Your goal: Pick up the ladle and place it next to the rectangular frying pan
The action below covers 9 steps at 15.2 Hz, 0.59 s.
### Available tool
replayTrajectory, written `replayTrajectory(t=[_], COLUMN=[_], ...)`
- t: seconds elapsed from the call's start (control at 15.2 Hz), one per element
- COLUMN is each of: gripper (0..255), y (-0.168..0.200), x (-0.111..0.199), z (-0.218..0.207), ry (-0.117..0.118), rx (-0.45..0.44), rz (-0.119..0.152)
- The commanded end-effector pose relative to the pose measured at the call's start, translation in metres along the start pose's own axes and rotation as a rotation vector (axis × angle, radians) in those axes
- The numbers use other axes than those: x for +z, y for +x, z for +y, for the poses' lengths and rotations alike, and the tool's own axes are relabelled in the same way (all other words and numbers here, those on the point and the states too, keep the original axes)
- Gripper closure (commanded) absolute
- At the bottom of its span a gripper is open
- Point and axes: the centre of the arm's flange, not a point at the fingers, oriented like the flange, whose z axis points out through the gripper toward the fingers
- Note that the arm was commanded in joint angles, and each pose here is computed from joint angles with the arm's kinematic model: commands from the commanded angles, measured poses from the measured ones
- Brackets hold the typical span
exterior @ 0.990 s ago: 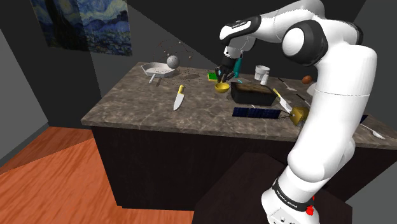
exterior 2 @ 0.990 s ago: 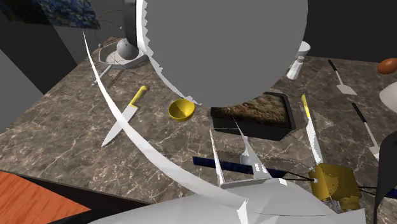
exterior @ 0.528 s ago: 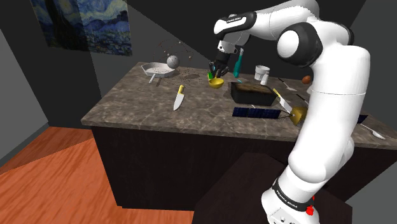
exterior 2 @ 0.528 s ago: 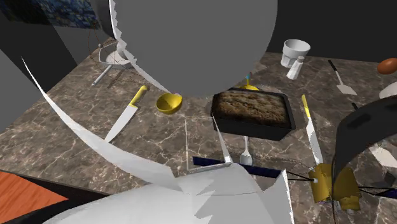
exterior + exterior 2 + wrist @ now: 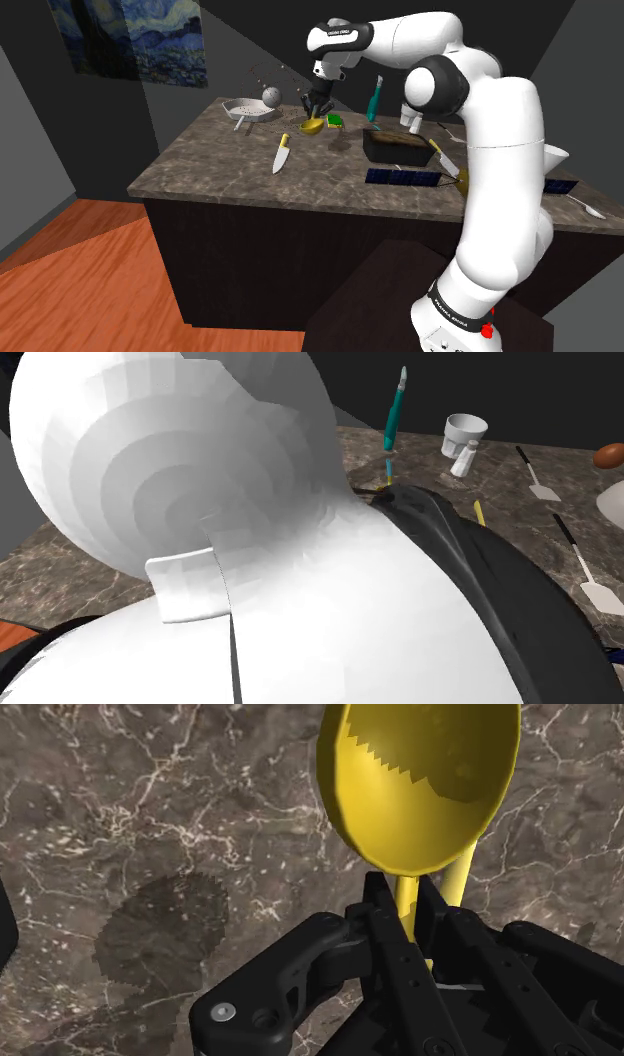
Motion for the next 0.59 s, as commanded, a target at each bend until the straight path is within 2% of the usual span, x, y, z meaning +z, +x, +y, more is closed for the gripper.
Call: replayTrajectory(t=[0.0,0.33,0.53], gripper=[255,255,255], y=[0.005,0.01,0.011], x=[0.004,0.013,0.029], z=[-0.026,-0.091,-0.088], ry=[0.0,0.0,0.0], rx=[0.001,0.001,0.001], rz=[0.0,0.0,0.0])
